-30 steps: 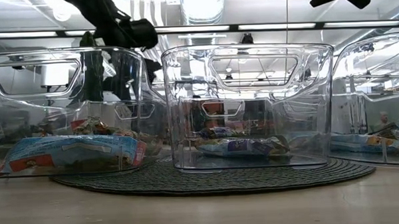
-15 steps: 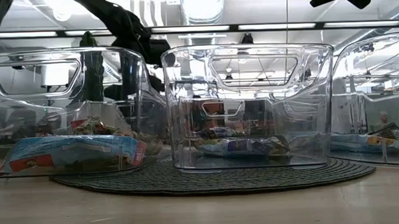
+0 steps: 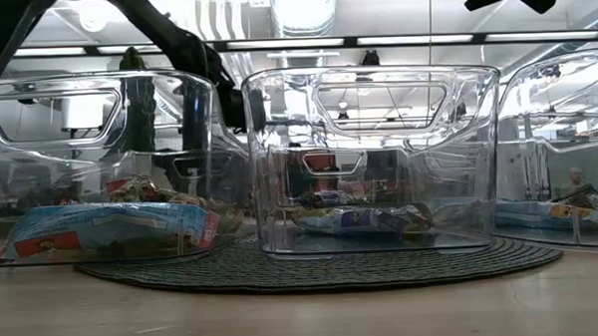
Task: Pick and place Granola Bars by type
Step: Put the yellow granola bar into the right transparent bin
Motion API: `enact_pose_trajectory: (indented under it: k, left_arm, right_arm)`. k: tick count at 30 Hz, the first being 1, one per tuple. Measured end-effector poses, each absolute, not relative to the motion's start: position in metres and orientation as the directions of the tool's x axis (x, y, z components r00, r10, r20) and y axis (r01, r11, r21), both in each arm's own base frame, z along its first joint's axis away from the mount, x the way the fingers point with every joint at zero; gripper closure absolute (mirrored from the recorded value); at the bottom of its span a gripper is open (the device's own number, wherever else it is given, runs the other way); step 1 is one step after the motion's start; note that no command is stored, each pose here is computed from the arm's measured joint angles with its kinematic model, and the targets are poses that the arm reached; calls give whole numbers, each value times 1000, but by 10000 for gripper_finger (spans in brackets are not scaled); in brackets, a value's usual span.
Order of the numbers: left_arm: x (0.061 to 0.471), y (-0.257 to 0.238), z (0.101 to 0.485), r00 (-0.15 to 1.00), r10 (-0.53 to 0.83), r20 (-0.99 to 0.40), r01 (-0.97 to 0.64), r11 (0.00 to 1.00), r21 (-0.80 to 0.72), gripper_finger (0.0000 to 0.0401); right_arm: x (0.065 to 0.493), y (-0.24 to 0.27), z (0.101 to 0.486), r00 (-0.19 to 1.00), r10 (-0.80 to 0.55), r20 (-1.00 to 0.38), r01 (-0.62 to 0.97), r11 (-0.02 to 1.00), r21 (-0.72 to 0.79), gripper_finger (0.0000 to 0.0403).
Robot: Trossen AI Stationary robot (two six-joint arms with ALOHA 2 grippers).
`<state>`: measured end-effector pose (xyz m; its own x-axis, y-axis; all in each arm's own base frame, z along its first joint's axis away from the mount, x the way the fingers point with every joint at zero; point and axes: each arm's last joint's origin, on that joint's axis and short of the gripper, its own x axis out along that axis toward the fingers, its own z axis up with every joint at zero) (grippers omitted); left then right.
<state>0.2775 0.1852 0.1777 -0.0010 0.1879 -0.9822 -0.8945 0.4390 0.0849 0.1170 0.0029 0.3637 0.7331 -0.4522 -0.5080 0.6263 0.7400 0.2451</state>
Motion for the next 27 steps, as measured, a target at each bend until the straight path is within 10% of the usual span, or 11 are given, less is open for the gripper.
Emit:
enact_pose_trajectory:
  k: [11, 27]
  left_arm:
    - [283, 188, 157, -35, 157, -987, -884, 456, 103, 160]
    - [283, 187, 157, -27, 120, -992, -874, 478, 82, 366]
  right_arm:
    - [117, 3, 364, 733, -452, -508, 626, 741, 243, 394]
    - [117, 3, 364, 734, -452, -507, 626, 741, 244, 394]
